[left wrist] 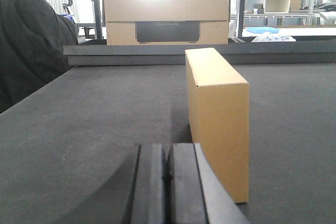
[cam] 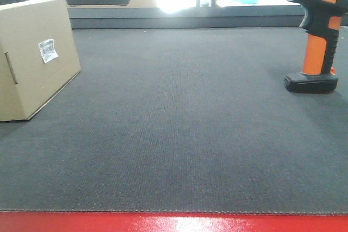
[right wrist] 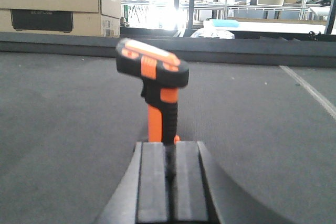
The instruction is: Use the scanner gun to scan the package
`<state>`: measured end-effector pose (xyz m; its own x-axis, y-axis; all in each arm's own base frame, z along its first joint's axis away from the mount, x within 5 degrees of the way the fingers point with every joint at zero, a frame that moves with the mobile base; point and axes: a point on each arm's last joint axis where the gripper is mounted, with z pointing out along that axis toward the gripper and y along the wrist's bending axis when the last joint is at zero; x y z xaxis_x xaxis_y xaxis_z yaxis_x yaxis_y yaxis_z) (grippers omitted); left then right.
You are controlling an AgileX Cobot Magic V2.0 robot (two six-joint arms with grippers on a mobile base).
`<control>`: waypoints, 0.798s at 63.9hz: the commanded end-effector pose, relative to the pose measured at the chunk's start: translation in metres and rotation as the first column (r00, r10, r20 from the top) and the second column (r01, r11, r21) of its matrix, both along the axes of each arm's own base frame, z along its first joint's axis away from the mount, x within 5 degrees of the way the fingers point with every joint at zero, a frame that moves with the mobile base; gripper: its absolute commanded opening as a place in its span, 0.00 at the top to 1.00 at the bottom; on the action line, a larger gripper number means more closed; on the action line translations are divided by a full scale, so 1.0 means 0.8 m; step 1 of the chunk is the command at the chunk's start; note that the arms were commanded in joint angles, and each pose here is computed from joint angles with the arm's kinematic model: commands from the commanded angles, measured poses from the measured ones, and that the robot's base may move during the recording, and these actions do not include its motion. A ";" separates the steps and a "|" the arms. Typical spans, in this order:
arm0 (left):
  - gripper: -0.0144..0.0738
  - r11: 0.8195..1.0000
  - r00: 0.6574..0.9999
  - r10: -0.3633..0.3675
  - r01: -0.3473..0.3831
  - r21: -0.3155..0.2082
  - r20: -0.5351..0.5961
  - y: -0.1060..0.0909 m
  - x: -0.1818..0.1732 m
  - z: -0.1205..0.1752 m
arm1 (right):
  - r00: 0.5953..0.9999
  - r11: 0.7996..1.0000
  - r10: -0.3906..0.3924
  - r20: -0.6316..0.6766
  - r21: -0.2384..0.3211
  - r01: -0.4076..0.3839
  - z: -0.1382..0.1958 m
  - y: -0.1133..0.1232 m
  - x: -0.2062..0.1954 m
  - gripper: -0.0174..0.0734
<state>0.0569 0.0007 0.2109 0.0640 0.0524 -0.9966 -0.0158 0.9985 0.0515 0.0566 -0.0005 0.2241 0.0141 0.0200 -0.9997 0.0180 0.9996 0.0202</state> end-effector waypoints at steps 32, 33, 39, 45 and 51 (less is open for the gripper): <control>0.96 1.000 0.999 0.005 -0.005 0.000 0.032 0.000 -0.001 0.004 | 0.997 0.997 -0.074 0.004 0.016 0.074 -0.022 -0.005 0.000 0.98; 0.96 1.000 0.999 0.005 -0.005 0.000 0.032 0.000 -0.001 0.004 | 0.997 0.997 -0.074 0.004 0.016 0.074 -0.022 -0.005 0.000 0.98; 0.96 1.000 0.999 0.005 -0.005 0.000 0.032 0.000 -0.001 0.004 | 0.997 0.997 -0.074 0.004 0.016 0.074 -0.022 -0.005 0.000 0.98; 0.96 1.000 0.999 0.005 -0.005 0.000 0.032 0.000 -0.001 0.004 | 0.997 0.997 -0.074 0.004 0.016 0.074 -0.022 -0.005 0.000 0.98; 0.96 1.000 0.999 0.005 -0.005 0.000 0.032 0.000 -0.001 0.004 | 0.997 0.997 -0.074 0.004 0.016 0.074 -0.022 -0.005 0.000 0.98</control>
<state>0.0567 0.0007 0.2112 0.0682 0.0524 -0.9963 -0.0160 0.9985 0.0515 0.0565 -0.0044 0.2054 -0.0014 0.0338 -0.9994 0.0876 0.9956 0.0335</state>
